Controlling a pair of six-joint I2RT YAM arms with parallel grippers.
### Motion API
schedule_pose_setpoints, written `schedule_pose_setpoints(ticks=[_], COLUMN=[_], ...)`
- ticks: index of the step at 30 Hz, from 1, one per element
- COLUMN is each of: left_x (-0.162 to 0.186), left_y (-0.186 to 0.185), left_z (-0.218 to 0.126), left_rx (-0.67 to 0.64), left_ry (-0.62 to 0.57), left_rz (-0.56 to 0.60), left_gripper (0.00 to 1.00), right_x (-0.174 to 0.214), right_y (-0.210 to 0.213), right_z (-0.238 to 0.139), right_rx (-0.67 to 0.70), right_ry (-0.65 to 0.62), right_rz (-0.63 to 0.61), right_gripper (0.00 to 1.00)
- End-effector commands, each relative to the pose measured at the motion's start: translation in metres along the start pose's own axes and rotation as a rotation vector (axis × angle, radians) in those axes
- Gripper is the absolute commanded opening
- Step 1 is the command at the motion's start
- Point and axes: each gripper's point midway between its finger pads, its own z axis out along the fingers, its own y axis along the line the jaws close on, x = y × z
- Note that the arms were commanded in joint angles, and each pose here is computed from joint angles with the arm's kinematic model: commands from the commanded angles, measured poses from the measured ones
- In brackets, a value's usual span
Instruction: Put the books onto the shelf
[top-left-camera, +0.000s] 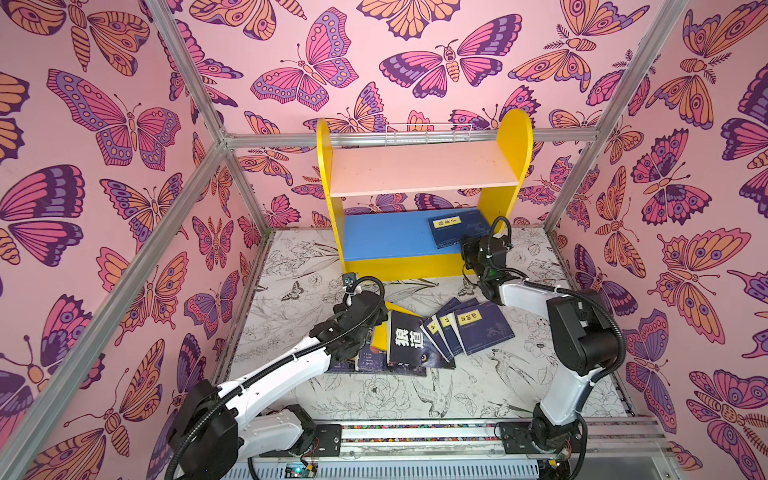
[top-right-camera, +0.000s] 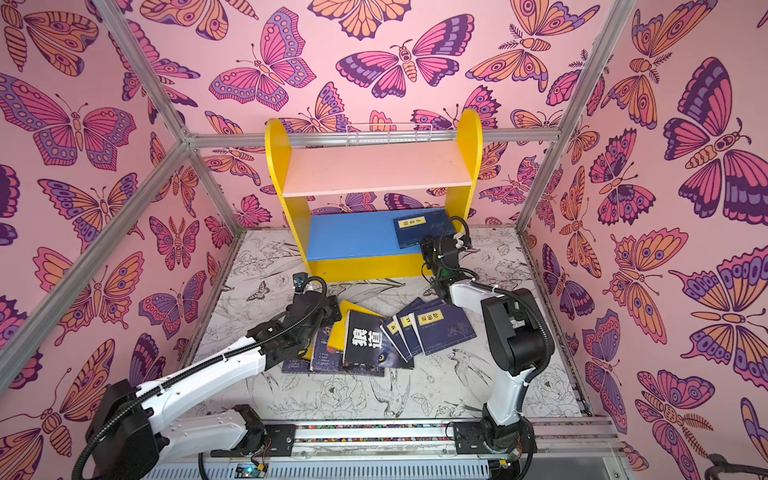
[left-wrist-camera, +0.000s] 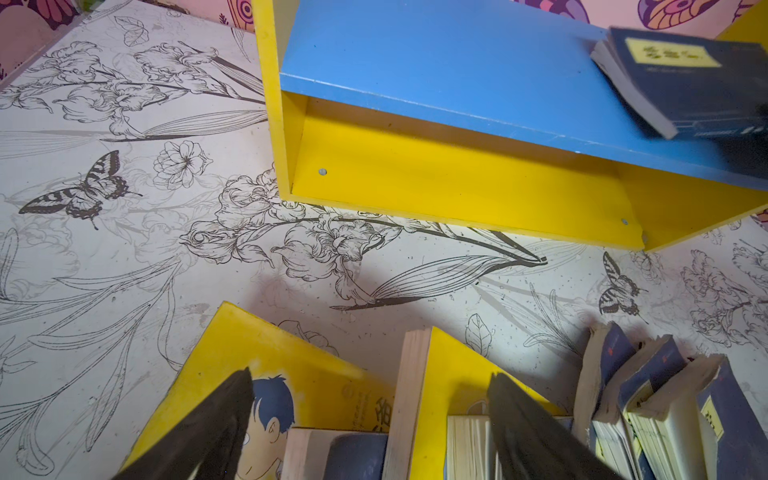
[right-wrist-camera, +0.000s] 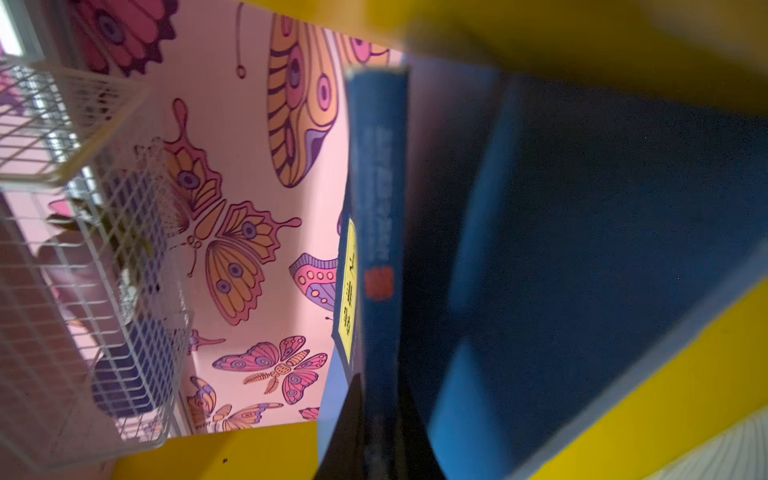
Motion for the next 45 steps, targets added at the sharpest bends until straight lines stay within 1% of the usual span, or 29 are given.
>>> schedule_pose_setpoints(ticks=[1,2,4,7,9,13,17,20,23,24,25,28,31,34,37,38,40,43,45], left_x=[0.0,0.0,0.0,0.001,0.003,0.007,0.012,0.014,0.015,0.011,0.018,0.017,0.024,0.038,0.066,0.07,0.084,0.104,0.115], left_y=[0.007,0.008,0.01,0.01,0.009,0.003,0.0,-0.012,-0.032,-0.041,-0.05,-0.08,-0.123,-0.172,-0.215,-0.228,-0.247,-0.261,-0.262], left_z=[-0.005,-0.006,-0.007,-0.006,-0.003,0.001,0.005,0.006,0.007,0.005,0.012,0.019,0.029,0.037,0.042,0.041,0.045,0.058,0.067], left_rx=[-0.017,-0.019,-0.021,-0.023,-0.023,-0.017,-0.008,0.033,0.081,0.108,0.116,0.19,0.319,0.458,0.589,0.625,0.669,0.67,0.652], left_ry=[-0.018,-0.02,-0.022,-0.017,-0.009,0.013,0.034,0.058,0.066,0.057,0.077,0.097,0.154,0.222,0.304,0.321,0.36,0.396,0.42], left_rz=[0.007,0.007,0.004,0.003,0.002,0.015,0.031,0.064,0.14,0.164,0.208,0.263,0.319,0.39,0.464,0.473,0.496,0.536,0.544], left_gripper=[0.9,0.89,0.89,0.88,0.88,0.88,0.89,0.88,0.89,0.89,0.89,0.89,0.89,0.9,0.89,0.89,0.89,0.89,0.89], right_x=[-0.014,-0.013,-0.012,-0.011,-0.01,-0.005,0.003,0.001,-0.013,-0.018,-0.022,-0.031,-0.032,-0.022,-0.009,-0.003,0.006,0.017,0.022], right_y=[0.041,0.036,0.028,0.011,-0.001,-0.021,-0.029,-0.04,-0.056,-0.069,-0.083,-0.129,-0.164,-0.188,-0.209,-0.215,-0.232,-0.248,-0.252], right_z=[-0.007,-0.01,-0.017,-0.028,-0.031,-0.032,-0.034,-0.049,-0.085,-0.101,-0.119,-0.18,-0.233,-0.267,-0.289,-0.293,-0.298,-0.292,-0.288], right_rx=[-0.038,-0.001,0.087,0.227,0.292,0.31,0.292,0.31,0.367,0.41,0.457,0.637,0.743,0.777,0.8,0.808,0.824,0.792,0.791], right_ry=[-0.09,-0.09,-0.075,-0.045,-0.022,0.035,0.119,0.153,0.152,0.15,0.145,0.119,0.129,0.167,0.218,0.238,0.26,0.291,0.315], right_rz=[0.057,0.044,0.003,-0.064,-0.085,-0.057,-0.054,-0.082,-0.108,-0.107,-0.106,-0.108,-0.095,-0.04,0.014,0.036,0.105,0.21,0.232], right_gripper=[0.24,0.3,0.39,0.47,0.5,0.5,0.5,0.49,0.49,0.49,0.49,0.51,0.52,0.53,0.53,0.53,0.52,0.52,0.51])
